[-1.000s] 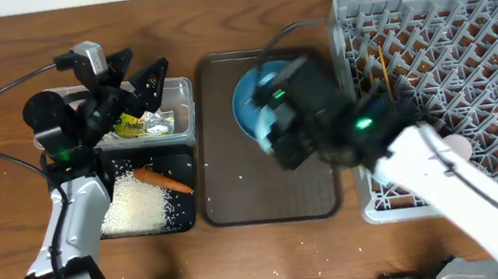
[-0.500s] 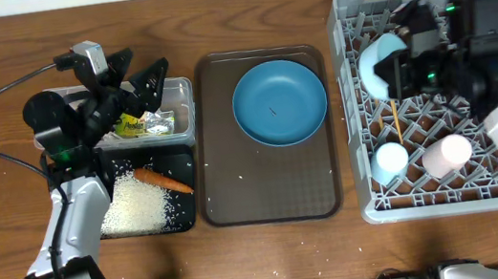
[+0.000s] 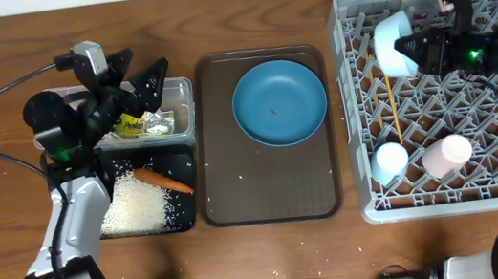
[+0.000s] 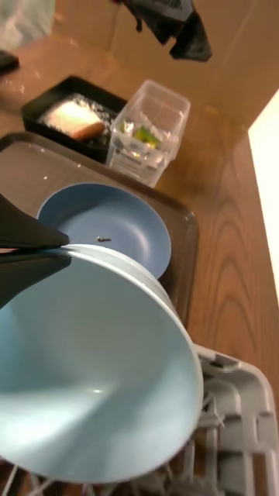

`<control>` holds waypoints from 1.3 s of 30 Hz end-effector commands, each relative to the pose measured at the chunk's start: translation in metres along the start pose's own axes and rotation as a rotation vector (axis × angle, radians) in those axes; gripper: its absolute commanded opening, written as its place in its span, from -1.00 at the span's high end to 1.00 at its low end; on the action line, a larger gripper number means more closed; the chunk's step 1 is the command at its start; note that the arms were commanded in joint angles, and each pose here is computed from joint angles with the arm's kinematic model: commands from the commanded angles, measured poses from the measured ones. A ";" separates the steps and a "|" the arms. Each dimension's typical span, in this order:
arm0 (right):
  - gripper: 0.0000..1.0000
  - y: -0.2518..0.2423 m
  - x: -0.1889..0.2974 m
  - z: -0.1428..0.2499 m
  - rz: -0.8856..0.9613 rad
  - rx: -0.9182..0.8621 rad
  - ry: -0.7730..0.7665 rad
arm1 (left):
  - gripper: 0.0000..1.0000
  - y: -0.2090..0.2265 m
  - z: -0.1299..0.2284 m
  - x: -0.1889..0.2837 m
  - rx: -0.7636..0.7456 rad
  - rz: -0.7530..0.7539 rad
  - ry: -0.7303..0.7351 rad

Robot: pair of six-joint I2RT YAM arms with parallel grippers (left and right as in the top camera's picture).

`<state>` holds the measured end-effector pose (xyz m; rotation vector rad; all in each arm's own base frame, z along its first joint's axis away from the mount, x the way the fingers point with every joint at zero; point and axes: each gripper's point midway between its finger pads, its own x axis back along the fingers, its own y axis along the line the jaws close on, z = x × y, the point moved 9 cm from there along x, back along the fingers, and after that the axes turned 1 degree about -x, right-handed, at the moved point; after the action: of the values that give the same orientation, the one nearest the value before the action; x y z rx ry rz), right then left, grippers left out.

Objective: Sort waste into correct bins and load items into the dishwasher rack
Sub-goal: 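Carry the bowl to the rack's back and place it tilted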

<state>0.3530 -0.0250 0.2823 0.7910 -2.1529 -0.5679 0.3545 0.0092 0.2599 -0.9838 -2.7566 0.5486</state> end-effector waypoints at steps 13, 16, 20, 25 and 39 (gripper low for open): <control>0.98 -0.062 -0.031 0.013 -0.295 -0.050 -0.016 | -0.93 -0.004 -0.005 0.002 -0.031 -0.001 -0.016; 0.98 -0.066 -0.033 0.015 -0.274 -0.039 -0.006 | -0.93 -0.004 -0.005 0.002 -0.031 -0.001 -0.016; 0.98 -0.074 -0.033 0.020 -0.179 -0.063 0.030 | -0.93 -0.004 -0.005 0.002 -0.031 -0.001 -0.016; 0.98 -0.086 -0.024 0.026 -0.098 -0.113 0.052 | -0.93 -0.004 -0.005 0.002 -0.031 -0.001 -0.016; 0.95 -0.125 0.012 0.045 0.165 -0.313 0.093 | -0.93 -0.004 -0.005 0.002 -0.031 -0.001 -0.016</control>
<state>0.3596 -0.1001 0.1986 0.6626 -1.9945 -0.8007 0.3545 0.0092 0.2598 -0.9836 -2.7563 0.5488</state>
